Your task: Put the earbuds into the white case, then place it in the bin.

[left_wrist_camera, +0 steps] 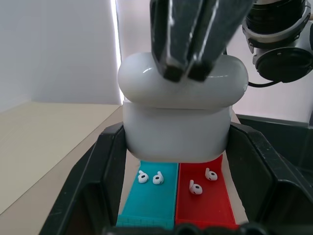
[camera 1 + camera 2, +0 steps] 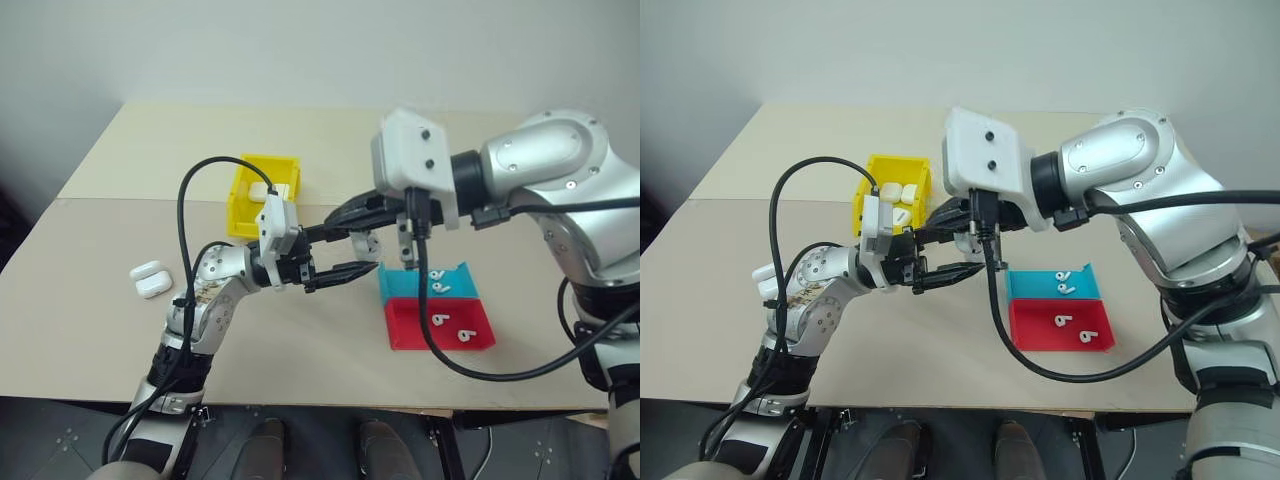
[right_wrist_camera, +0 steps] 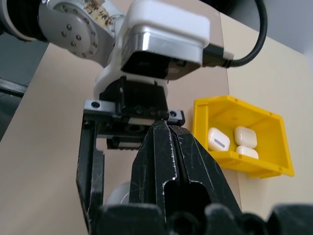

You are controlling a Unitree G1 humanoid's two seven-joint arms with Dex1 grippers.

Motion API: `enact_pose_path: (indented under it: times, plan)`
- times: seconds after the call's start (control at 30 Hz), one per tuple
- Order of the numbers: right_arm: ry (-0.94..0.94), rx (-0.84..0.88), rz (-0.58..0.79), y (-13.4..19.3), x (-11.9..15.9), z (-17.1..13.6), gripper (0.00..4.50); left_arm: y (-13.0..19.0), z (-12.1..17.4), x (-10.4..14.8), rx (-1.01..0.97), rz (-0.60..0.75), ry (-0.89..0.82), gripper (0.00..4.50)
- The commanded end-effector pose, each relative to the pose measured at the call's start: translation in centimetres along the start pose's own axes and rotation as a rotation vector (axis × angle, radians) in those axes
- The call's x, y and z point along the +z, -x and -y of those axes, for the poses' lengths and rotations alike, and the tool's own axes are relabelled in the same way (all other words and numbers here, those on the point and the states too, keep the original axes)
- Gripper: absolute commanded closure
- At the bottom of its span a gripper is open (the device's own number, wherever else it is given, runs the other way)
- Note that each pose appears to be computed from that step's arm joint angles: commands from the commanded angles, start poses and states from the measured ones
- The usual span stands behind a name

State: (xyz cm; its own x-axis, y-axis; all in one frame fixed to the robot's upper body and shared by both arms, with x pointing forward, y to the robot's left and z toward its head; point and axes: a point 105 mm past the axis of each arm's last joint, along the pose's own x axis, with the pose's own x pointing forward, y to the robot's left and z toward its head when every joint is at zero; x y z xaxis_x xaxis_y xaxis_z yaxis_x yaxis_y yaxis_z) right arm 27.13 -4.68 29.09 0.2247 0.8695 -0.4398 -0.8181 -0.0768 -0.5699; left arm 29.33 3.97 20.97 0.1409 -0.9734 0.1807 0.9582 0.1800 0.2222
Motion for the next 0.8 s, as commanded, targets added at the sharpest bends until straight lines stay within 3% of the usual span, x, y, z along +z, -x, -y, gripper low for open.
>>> enact_pose_path:
  times: [0.03, 0.2, 0.63, 0.8]
  plan:
    - [0.034, -0.044, -0.012, 1.2, -0.1, 0.2, 4.45, 0.3, -0.3, 1.5, 0.024, 0.035, -0.066, 1.74]
    - [-0.002, -0.066, -0.011, 2.0, -0.9, -0.2, 4.45, 0.9, -0.4, 1.9, 0.065, 0.047, -0.072, 1.74]
    - [-0.209, -0.302, 0.29, 5.2, 1.0, 1.3, 4.45, 2.3, -2.2, 3.0, 0.269, 0.067, -0.121, 1.74]
    - [-0.321, -0.342, 0.218, 5.3, -1.1, 0.3, 4.45, 3.7, -6.4, 3.7, 0.609, 0.091, -0.13, 1.74]
